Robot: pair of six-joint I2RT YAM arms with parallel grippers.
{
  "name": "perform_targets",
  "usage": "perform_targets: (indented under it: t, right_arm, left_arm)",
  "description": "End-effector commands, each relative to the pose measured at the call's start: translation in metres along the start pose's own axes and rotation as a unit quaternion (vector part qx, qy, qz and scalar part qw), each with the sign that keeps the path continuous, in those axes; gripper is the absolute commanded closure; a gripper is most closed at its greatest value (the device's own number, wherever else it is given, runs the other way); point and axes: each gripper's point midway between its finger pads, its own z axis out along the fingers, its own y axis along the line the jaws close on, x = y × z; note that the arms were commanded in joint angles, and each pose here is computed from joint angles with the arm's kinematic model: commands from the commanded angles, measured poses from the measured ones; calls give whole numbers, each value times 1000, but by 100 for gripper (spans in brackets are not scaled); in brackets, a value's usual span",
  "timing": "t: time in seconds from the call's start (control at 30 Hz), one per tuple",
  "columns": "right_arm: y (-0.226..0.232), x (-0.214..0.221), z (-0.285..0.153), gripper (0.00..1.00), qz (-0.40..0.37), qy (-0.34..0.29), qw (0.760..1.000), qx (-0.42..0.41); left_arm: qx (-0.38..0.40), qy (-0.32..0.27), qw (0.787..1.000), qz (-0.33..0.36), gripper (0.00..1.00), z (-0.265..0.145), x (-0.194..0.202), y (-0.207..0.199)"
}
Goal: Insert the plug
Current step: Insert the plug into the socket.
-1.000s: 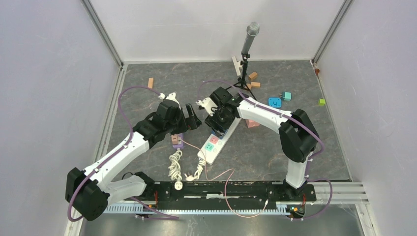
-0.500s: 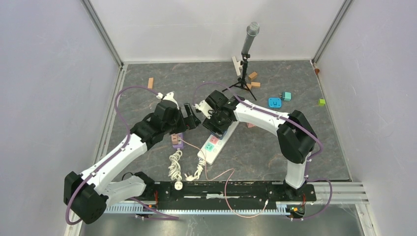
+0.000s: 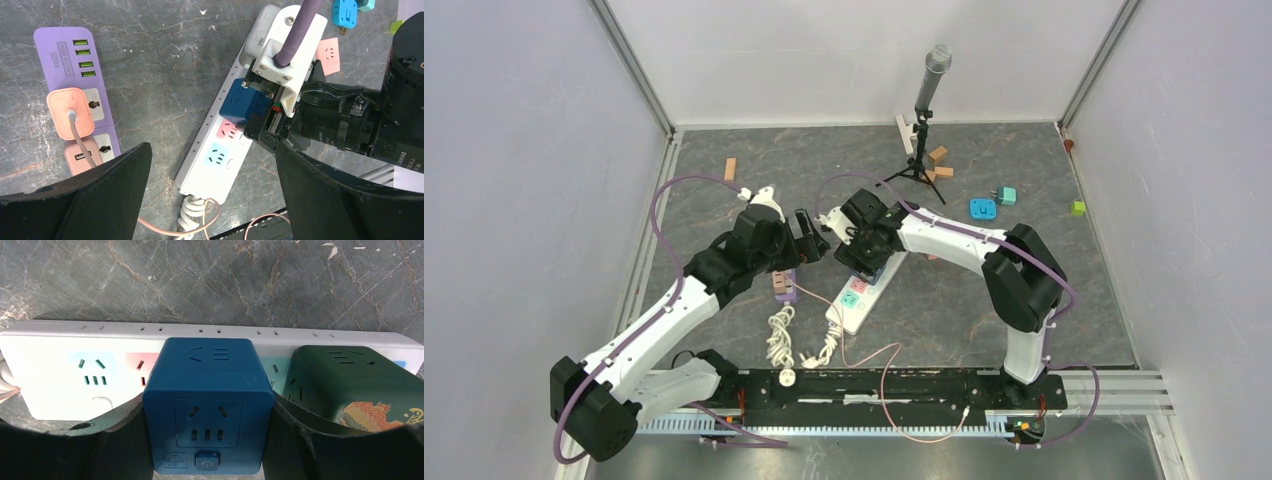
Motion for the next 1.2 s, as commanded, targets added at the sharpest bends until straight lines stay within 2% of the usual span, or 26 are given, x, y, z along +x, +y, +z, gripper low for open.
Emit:
perform_targets:
  t: [0.0,0.03,0.1,0.17,0.23,0.3,0.4,0.53,0.63,0.73,0.8,0.93,1.17]
  right_arm:
    - [20,65,33,99,-13,110,993,-41]
    - [19,54,26,93,-14,97,994,-40]
    - [15,27,8,74,-13,62,997,-33]
    - [9,-1,-13,51,-13,26,999,-20]
    - [1,-30,-39,33,-12,-14,1000,-2]
    - [-7,-56,-68,24,-13,-53,998,18]
    - [-16,-83,-106,16,-17,-103,994,41]
    - [-25,-91,-138,7,-6,-148,987,61]
    - [-42,-77,-147,2,24,-163,982,87]
    - [-64,-55,-146,2,75,-176,975,113]
    - [-85,-36,-148,2,114,-178,964,160]
    - [-117,7,-146,2,149,-143,950,234]
    - [-149,63,-131,2,208,-88,942,247]
  left_arm:
    - [12,-37,999,17,0,-9,-21,-9]
    - [12,-37,999,18,0,-9,-22,-9]
    - [12,-40,999,21,0,-10,-24,-9]
    - [13,-43,999,25,0,-11,-25,-10]
    - [14,-46,998,28,0,-12,-28,-11]
    - [16,-48,998,31,0,-13,-29,-12]
    - [18,-51,998,33,0,-13,-31,-13]
    - [22,-56,998,33,0,-13,-33,-15]
    - [26,-57,998,32,0,-13,-35,-18]
    - [32,-58,997,31,0,-12,-36,-21]
    - [35,-55,997,29,0,-11,-35,-23]
    - [42,-45,998,18,0,-7,-31,-26]
    - [52,-33,998,-4,0,-5,-24,-28]
